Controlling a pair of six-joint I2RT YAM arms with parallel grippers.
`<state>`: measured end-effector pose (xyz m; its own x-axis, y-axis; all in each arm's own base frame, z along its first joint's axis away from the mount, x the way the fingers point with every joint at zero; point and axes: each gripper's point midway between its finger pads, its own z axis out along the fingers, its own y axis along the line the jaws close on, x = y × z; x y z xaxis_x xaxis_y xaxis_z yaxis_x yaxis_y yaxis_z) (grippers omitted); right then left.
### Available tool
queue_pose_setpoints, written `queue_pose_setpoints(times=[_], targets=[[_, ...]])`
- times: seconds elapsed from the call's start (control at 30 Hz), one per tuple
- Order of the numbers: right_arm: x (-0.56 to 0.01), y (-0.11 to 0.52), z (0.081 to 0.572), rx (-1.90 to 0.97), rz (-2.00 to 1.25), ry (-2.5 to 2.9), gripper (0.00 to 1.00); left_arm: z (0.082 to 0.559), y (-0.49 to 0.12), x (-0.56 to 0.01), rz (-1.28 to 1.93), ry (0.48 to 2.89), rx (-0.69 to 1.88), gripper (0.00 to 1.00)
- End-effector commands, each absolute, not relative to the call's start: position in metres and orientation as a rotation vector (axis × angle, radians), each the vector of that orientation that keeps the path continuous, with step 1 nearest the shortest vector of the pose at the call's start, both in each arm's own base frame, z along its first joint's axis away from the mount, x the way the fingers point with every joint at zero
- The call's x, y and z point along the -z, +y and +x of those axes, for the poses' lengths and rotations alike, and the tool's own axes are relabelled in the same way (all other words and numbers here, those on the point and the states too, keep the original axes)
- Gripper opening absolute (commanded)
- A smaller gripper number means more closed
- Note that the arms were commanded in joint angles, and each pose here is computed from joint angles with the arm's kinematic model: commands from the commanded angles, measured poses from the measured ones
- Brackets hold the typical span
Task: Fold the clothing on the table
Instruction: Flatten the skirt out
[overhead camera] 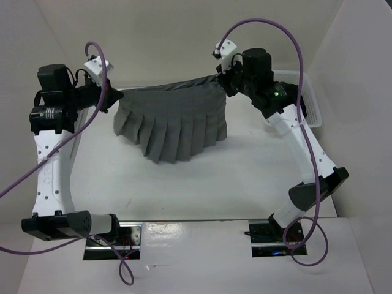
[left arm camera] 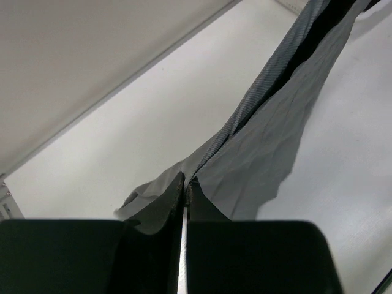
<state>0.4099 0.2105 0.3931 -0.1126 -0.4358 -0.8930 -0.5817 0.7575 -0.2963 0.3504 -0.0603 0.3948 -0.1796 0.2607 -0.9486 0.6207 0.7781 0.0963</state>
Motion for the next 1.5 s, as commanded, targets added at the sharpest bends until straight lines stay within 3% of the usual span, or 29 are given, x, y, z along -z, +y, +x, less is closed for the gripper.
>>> queue_pose_setpoints(times=[0.0, 0.37, 0.53, 0.73, 1.0, 1.47], targets=[[-0.465, 0.184, 0.386, -0.152, -0.717, 1.611, 0.00, 0.322, -0.060, -0.433, 0.699, 1.678, 0.341, 0.01], [-0.527, 0.146, 0.311, -0.253, -0.735, 1.446, 0.00, 0.255, -0.066, -0.450, 0.730, 1.578, 0.309, 0.01], [-0.521, 0.146, 0.259, -0.341, -0.821, 1.398, 0.00, 0.225, -0.071, -0.452, 0.743, 1.532, 0.283, 0.03], [-0.496, 0.144, 0.240, -0.403, -0.875, 1.434, 0.00, 0.196, -0.079, -0.450, 0.753, 1.504, 0.291, 0.04], [-0.426, 0.149, 0.282, -0.421, -0.878, 1.608, 0.00, 0.222, -0.073, -0.420, 0.714, 1.579, 0.396, 0.11], [-0.294, 0.171, 0.419, -0.266, -0.819, 1.898, 0.00, 0.371, -0.051, -0.259, 0.641, 1.968, 0.455, 0.09]])
